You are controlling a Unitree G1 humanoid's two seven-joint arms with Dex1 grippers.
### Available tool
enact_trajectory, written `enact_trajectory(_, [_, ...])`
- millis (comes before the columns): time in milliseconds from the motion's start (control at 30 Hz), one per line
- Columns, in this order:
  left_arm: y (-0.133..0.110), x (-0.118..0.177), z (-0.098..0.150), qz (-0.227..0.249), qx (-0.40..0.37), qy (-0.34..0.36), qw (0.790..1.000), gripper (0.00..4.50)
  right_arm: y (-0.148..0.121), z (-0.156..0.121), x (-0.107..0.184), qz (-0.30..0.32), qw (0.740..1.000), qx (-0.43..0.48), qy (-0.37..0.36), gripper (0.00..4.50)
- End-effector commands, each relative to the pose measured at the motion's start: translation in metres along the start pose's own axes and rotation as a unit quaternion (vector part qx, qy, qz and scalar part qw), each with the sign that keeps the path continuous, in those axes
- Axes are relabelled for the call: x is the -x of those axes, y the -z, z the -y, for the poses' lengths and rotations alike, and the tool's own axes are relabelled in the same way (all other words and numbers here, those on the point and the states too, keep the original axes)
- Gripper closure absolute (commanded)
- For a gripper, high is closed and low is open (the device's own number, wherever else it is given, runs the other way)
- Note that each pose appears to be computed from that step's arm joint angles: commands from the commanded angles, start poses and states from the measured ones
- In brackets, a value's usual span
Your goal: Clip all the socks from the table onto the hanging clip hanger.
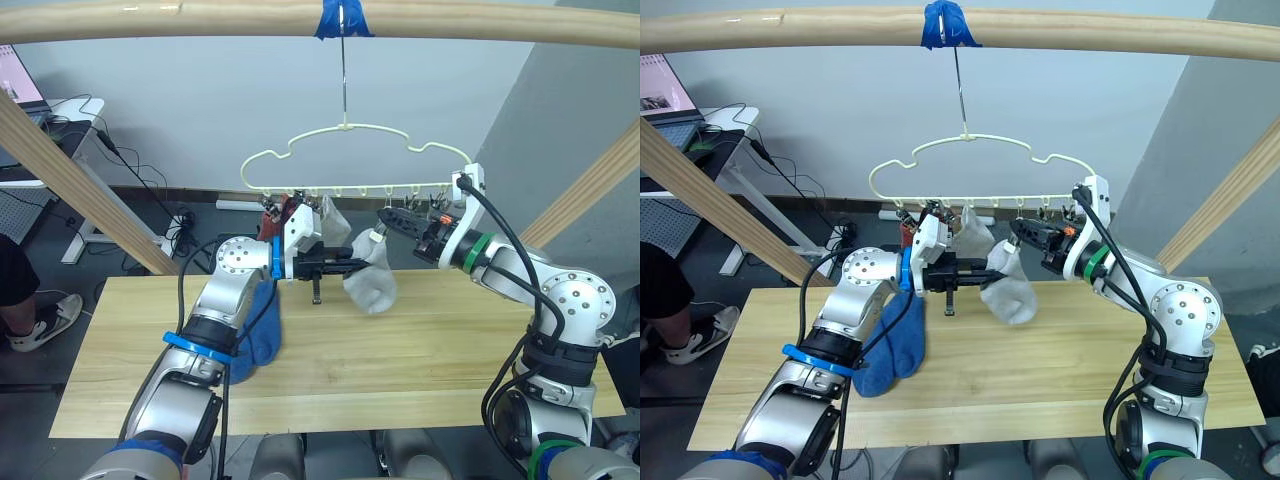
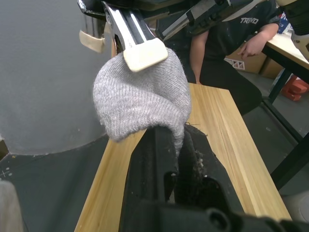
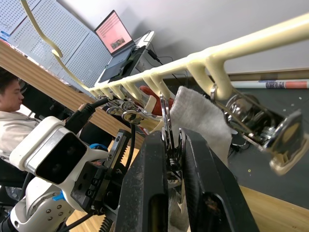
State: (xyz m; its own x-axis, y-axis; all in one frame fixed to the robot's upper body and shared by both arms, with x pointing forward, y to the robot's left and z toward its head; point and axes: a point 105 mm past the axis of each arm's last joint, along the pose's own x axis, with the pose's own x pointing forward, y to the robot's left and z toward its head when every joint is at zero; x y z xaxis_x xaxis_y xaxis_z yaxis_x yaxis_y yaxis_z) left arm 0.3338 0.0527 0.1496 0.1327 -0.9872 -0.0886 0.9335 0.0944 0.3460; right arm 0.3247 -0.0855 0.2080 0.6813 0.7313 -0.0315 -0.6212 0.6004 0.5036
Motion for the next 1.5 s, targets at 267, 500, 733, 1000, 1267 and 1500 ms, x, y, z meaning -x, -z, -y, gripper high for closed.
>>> enact_trajectory(267, [-0.020, -0.001, -0.009, 0.029, -0.031, -0.013, 0.999, 4.50, 0.002, -0.002, 0.003, -0.001, 1.000, 0.006, -0.004, 1.49])
enact_trajectory(500, [-0.017, 0.001, -0.015, 0.021, -0.024, -0.031, 0.999, 4.16, 0.001, 0.001, 0.022, -0.005, 0.999, 0.035, 0.012, 0.01])
enact_trajectory(733, [0.001, 0.009, -0.013, -0.009, 0.014, -0.043, 0.999, 2.21, 0.002, -0.008, 0.042, -0.006, 0.994, 0.105, 0.030, 0.00])
enact_trajectory(1000, [0.009, 0.039, -0.006, -0.032, 0.047, -0.067, 0.996, 0.05, 0.008, -0.010, 0.044, 0.005, 0.980, 0.186, 0.066, 0.00])
enact_trajectory(1267, [-0.001, 0.068, 0.006, -0.028, 0.127, -0.089, 0.987, 0.00, -0.001, -0.001, 0.042, 0.084, 0.946, 0.273, 0.153, 0.57])
enact_trajectory(1500, [-0.016, 0.076, 0.008, -0.018, 0.140, -0.111, 0.984, 0.00, -0.004, -0.002, 0.036, 0.123, 0.910, 0.339, 0.205, 1.66])
